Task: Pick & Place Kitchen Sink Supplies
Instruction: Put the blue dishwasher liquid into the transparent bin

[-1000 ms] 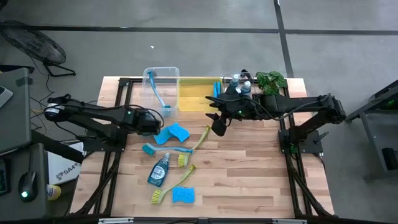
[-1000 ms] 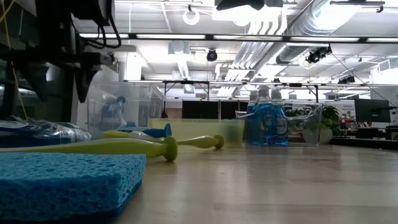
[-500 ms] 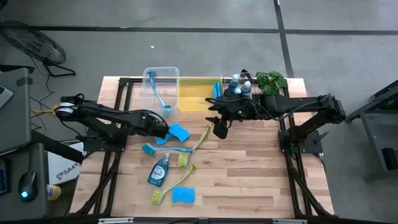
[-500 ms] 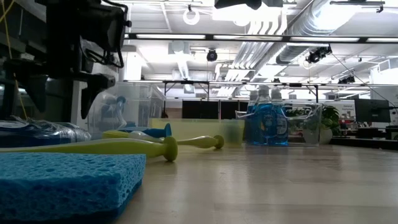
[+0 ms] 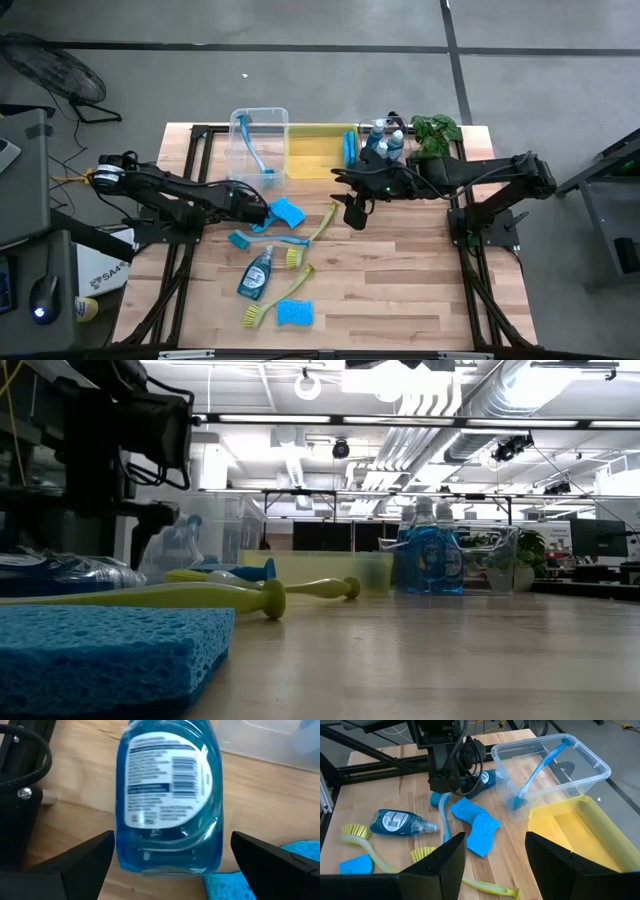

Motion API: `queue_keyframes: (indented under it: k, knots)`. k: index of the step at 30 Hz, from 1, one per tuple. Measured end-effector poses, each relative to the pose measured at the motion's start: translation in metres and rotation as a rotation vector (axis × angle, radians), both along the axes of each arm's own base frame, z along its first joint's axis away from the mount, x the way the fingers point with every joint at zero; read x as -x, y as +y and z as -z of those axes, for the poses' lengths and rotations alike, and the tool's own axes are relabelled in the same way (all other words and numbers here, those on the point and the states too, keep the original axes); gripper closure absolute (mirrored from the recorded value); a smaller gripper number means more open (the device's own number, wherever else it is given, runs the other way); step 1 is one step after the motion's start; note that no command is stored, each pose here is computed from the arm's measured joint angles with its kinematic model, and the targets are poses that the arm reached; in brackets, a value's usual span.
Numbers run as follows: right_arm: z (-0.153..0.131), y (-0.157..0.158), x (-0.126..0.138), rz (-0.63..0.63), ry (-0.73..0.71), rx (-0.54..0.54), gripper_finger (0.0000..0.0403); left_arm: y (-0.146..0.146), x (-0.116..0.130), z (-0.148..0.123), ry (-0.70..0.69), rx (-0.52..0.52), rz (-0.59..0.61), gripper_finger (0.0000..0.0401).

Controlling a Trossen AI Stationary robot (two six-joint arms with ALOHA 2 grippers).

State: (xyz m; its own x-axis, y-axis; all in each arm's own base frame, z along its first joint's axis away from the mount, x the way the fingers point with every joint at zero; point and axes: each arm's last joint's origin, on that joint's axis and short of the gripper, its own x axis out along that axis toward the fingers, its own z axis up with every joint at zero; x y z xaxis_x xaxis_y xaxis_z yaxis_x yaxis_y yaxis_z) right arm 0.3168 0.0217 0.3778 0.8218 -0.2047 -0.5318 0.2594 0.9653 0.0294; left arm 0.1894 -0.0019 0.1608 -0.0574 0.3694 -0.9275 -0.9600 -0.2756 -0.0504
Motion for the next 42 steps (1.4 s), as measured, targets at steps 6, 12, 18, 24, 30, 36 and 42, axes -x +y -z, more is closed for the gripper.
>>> queue_keyframes:
  k: [6,12,18,24,30,36,42]
  knots:
    - [0.000,0.000,0.000,0.003,-0.001,-0.003,0.0206,0.003,0.001,0.000,0.004,-0.034,-0.020,0.0009]
    - [0.000,0.000,0.000,0.000,-0.001,-0.007,0.0206,0.014,0.002,0.005,0.003,-0.036,-0.044,0.0009]
    - [0.000,0.000,0.000,0.001,-0.002,-0.008,0.0206,0.020,0.001,0.017,-0.062,0.005,-0.041,0.0009]
    - [0.000,0.000,0.000,0.001,-0.001,-0.008,0.0206,0.019,0.006,0.023,-0.043,0.038,-0.041,0.0010]
    - [0.000,0.000,0.000,-0.001,-0.001,-0.005,0.0206,0.018,0.006,0.023,-0.045,0.054,-0.041,0.0048]
    - [0.000,0.000,0.000,-0.001,-0.001,-0.005,0.0206,0.018,0.007,0.023,-0.034,0.071,-0.023,0.0102]
    - [0.000,0.000,0.000,0.000,-0.001,-0.006,0.0206,0.017,0.007,0.023,-0.024,0.102,0.002,0.0115]
